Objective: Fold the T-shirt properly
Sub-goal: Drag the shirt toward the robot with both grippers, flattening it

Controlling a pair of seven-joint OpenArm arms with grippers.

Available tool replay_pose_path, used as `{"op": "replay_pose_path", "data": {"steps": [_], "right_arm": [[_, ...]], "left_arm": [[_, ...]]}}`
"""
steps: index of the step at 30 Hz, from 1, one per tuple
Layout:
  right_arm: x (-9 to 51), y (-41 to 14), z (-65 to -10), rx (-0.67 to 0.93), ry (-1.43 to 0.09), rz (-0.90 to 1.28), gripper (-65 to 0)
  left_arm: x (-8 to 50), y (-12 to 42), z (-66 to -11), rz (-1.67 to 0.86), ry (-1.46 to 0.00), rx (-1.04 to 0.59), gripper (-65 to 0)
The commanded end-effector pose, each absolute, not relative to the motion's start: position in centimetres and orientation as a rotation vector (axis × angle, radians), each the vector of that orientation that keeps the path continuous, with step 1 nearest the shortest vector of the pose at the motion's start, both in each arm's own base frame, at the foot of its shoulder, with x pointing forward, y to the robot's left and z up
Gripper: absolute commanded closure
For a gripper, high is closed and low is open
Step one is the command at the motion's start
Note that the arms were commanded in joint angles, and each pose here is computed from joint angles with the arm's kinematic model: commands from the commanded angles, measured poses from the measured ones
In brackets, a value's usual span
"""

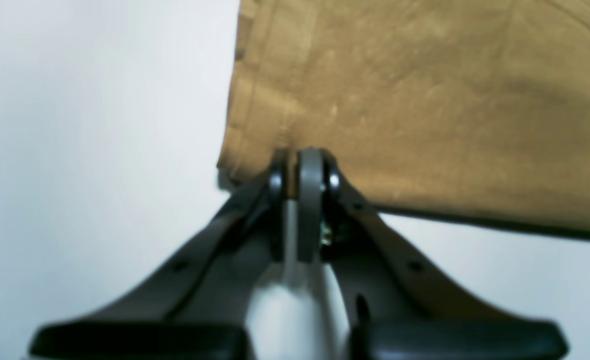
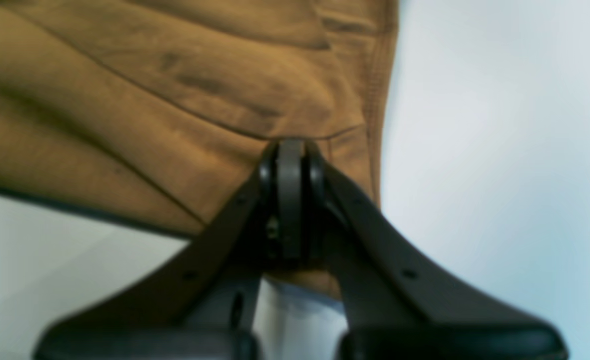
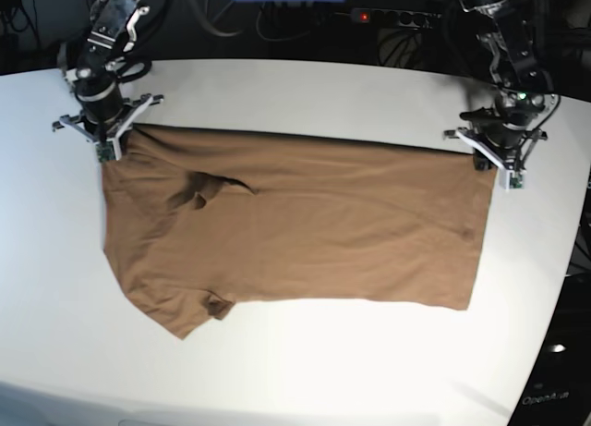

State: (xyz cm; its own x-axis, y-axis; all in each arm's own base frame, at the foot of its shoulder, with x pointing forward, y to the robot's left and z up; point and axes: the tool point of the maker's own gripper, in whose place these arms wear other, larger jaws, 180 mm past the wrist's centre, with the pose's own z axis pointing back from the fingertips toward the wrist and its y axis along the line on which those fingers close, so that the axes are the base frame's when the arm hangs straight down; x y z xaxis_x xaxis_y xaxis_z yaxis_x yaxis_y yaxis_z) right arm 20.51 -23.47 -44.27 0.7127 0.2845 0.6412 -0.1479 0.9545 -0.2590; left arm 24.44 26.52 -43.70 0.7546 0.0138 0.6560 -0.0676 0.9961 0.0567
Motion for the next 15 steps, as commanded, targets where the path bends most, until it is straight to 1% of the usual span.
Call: {"op": "replay_pose_path", "data": {"steps": [1,6,15], "right_arm": [[17.4,-24.0,-45.9,-0.202,-0.602,0.254,-0.6],[14.9,-23.9,-46.5,-0.183,-0.571,0.243,-0.6],[11.6,-24.4,-47.2,-0.168,-0.525,0.203,-0.6]], "left_arm": [[23.0,27.0,-44.3,0.033,-0.655,0.1,-3.3],[21.3,27.0,-44.3,0.02,-0.636,0.112,-3.3],[17.9,25.5,-44.8,0.039,-0.601,0.098,-3.3]]}}
